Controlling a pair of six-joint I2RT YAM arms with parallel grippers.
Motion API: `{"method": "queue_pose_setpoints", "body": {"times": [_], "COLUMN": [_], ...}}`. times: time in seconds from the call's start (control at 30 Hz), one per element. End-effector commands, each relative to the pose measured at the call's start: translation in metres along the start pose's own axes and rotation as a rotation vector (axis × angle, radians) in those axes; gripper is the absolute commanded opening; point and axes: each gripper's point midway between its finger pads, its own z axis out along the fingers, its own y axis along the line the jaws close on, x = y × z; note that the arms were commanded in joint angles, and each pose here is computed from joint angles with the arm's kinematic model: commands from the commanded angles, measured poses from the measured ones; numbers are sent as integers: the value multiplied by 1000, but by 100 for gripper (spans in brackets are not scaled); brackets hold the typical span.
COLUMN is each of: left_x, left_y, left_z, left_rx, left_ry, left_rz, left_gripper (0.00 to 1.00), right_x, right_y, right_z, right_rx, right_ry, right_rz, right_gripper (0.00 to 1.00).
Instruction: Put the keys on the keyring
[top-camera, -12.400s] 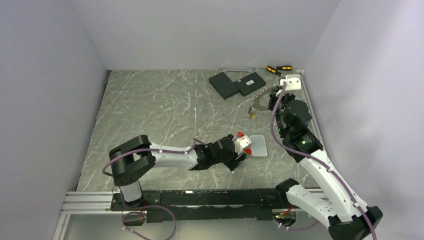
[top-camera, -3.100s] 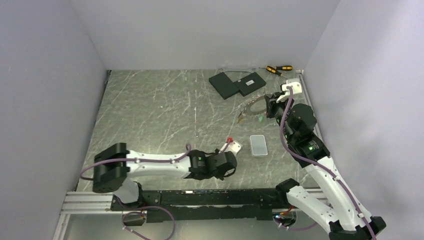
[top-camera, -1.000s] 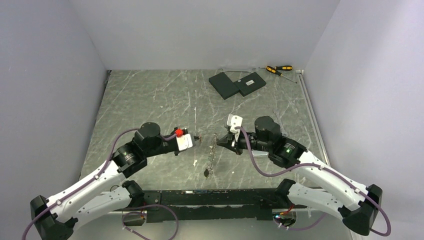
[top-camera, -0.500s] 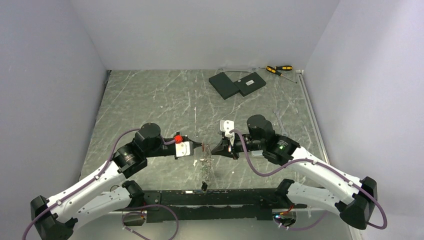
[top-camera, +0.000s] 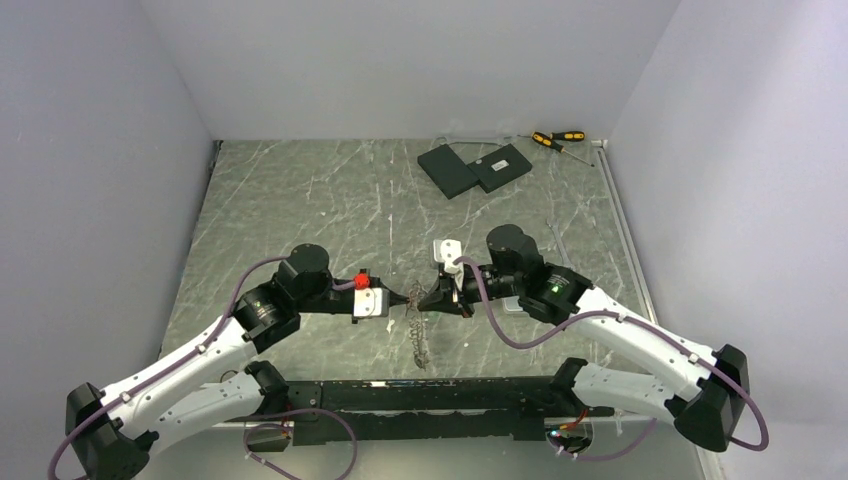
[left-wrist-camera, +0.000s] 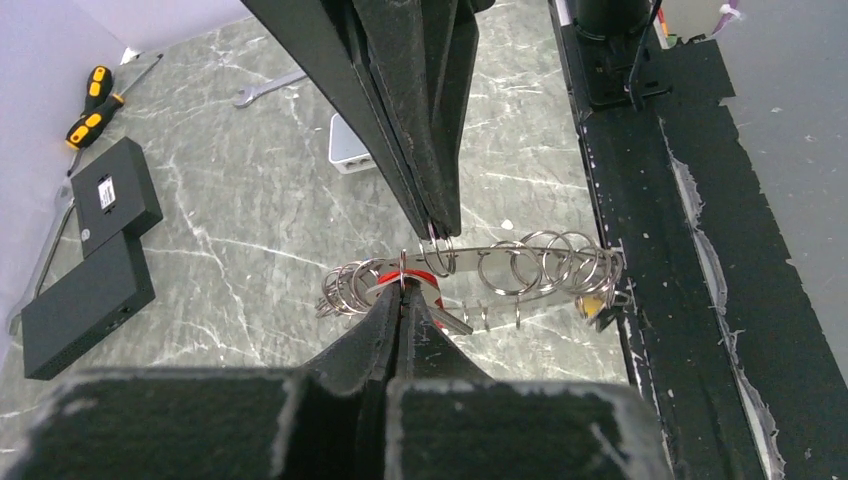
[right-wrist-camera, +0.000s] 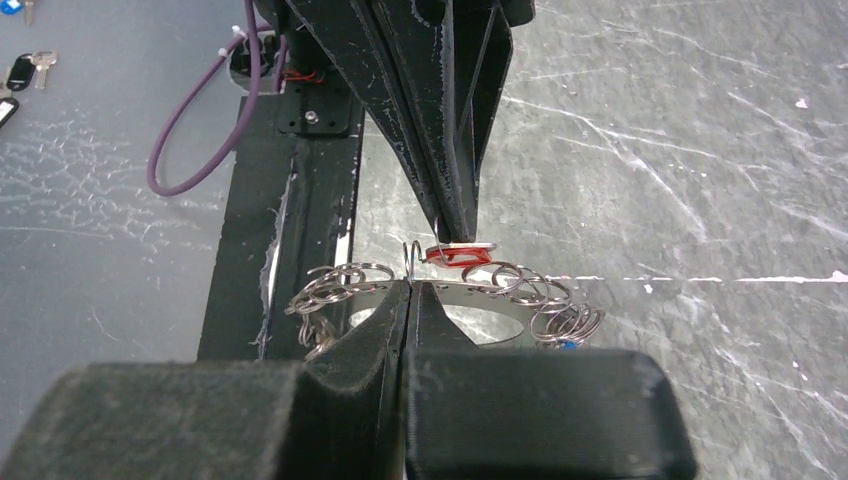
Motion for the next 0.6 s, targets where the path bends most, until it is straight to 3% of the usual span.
{"method": "queue_pose_setpoints", "body": {"times": [0.0,0.57], "left_x": [-11,-14], "left_y": [-2,-6], "left_z": [0,1], "left_rx": [33,60], "left_ry": [-37,-50], "left_rz": [35,35], "left_gripper": [0,0], "right_x": [-37,-33], "right_y": [3,0], "right_z": [-3,3], "right_rx": [-31,-43], "right_ry": [-86,-67], "right_rz": [-94,-89], "right_gripper": [0,0]}}
